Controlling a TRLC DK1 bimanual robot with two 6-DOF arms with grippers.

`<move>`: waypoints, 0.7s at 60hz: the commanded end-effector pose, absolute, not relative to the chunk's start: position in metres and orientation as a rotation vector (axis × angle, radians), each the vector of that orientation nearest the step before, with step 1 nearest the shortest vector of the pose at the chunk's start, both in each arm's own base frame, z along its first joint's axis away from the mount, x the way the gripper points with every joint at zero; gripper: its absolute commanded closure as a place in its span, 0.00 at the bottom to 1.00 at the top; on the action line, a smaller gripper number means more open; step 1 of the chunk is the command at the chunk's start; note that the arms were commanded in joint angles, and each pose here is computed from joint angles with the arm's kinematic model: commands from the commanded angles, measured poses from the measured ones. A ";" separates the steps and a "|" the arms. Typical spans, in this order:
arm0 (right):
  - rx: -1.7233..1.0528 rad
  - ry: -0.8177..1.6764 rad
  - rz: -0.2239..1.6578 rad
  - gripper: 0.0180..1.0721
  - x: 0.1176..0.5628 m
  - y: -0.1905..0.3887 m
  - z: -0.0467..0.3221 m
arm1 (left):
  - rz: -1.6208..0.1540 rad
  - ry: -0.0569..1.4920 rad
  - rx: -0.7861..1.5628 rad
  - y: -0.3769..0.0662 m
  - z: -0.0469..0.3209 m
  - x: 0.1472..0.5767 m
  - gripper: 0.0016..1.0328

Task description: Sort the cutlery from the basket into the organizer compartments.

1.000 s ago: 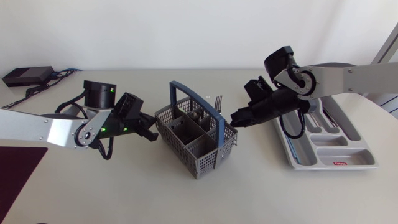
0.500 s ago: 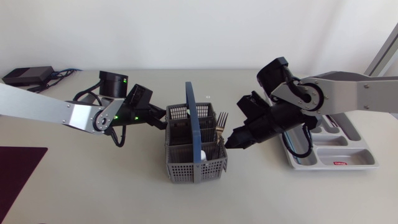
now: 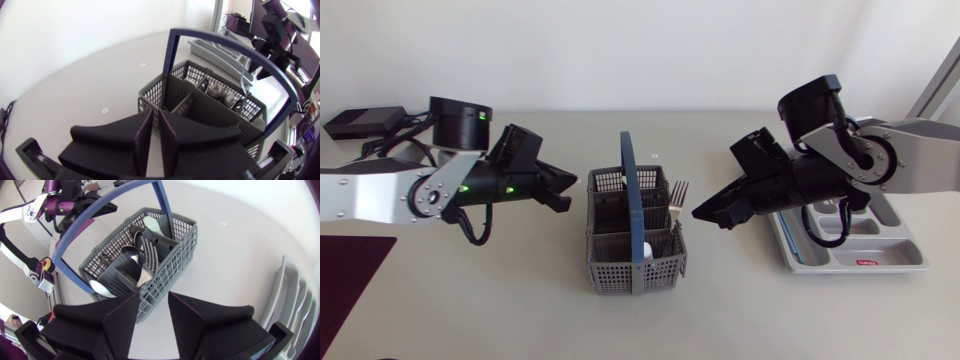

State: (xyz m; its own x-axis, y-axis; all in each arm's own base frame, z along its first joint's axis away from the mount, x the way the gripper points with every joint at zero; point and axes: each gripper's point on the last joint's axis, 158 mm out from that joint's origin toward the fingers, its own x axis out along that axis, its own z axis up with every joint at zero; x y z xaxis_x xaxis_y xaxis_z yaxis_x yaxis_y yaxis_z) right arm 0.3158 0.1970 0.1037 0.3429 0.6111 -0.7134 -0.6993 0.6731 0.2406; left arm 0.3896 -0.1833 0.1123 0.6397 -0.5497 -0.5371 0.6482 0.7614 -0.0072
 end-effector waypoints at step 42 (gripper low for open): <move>-0.110 0.831 0.987 0.42 0.325 0.226 0.086 | -0.836 0.582 0.204 -0.212 0.132 0.304 0.88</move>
State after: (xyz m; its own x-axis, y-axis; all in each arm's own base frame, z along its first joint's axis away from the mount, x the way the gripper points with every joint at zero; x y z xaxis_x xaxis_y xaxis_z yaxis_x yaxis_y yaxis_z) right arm 0.3221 0.2173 0.0816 0.2864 0.6737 -0.6813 -0.7503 0.5999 0.2777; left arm 0.3138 -0.2129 0.1409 0.5443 -0.6380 -0.5448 0.7491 0.6619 -0.0268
